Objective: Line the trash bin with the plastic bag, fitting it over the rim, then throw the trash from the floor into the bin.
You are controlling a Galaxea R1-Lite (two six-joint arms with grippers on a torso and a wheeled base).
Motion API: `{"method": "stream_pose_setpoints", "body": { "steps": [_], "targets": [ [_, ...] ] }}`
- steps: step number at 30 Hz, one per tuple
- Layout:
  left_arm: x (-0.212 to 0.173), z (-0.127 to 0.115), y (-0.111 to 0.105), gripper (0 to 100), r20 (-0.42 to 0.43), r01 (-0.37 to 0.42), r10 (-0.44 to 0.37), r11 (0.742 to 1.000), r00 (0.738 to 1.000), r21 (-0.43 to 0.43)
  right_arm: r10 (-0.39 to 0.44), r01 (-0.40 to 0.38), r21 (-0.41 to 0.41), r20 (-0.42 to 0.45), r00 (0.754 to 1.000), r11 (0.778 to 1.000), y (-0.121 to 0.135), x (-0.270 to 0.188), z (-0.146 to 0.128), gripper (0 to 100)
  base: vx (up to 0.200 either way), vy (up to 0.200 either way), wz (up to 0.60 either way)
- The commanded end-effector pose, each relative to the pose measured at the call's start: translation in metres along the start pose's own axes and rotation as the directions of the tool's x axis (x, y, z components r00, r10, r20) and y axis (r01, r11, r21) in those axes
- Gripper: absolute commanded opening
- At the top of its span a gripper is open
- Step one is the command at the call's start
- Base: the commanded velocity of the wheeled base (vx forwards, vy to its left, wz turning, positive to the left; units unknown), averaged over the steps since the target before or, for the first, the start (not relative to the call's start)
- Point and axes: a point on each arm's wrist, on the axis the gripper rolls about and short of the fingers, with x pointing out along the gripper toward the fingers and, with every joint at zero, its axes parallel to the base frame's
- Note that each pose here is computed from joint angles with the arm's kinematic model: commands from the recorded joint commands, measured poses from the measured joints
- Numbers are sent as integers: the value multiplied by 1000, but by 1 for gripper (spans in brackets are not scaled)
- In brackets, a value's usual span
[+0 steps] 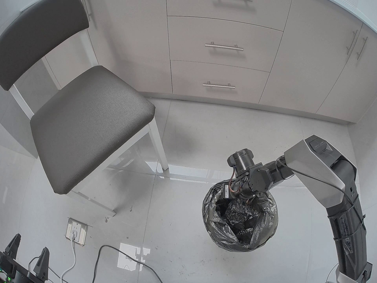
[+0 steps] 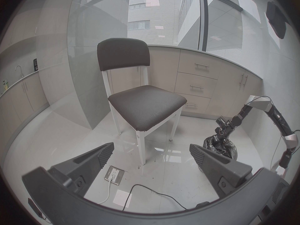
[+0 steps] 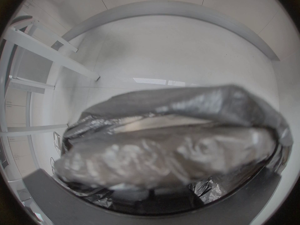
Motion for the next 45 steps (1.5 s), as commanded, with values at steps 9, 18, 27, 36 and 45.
{"method": "stream_pose_setpoints", "body": {
  "steps": [9,18,27,36,45],
  "targets": [
    [0,0,0,100,-1,-1,1,1000,1000,0,-22,21,-12,-55,998,1000,-1,22,-13,0,0,0,0],
    [0,0,0,100,-1,-1,1,1000,1000,0,-29,26,-31,-82,996,999,-1,20,-16,0,0,0,0],
    [0,0,0,100,-1,-1,1,1000,1000,0,-17,18,6,-101,995,1000,-1,28,2,0,0,0,0],
    [0,0,0,100,-1,-1,1,1000,1000,0,5,-3,23,-89,996,1000,1,32,12,0,0,0,0],
    [0,0,0,100,-1,-1,1,1000,1000,0,-14,14,2,-129,992,1000,6,25,0,0,0,0,0]
  ]
}}
